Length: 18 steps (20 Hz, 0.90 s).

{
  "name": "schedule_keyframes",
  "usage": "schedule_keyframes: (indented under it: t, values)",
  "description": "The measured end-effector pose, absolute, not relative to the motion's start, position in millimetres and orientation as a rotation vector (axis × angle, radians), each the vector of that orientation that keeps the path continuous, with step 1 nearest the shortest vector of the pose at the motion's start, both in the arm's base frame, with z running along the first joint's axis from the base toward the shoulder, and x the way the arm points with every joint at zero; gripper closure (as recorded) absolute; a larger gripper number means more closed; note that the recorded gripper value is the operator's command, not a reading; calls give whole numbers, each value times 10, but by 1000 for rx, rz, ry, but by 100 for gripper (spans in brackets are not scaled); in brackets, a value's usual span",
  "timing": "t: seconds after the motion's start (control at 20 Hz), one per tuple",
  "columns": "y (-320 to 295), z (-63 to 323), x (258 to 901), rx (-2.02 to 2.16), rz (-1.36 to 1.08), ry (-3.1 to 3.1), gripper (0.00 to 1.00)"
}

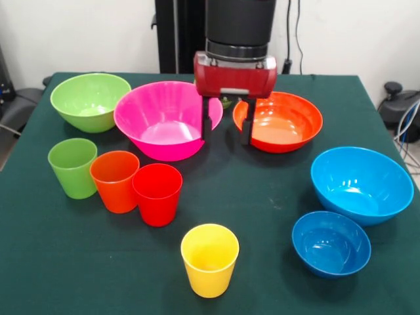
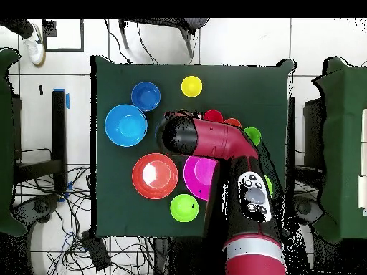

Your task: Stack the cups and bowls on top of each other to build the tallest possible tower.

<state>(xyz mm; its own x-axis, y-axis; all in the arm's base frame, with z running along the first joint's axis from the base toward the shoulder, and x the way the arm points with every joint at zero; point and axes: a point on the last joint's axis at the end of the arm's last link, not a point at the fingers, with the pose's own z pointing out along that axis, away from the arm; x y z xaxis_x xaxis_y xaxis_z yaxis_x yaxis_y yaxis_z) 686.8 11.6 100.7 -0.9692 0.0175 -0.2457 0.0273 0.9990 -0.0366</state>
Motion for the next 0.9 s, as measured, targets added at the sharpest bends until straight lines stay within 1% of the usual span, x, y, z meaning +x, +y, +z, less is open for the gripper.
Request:
schedule_keyframes:
  t: [0.5,0.9]
  values:
    - [507,921,6953,-34,-1,2888,0]
    - [969,995,7146,-17,184,2860,0]
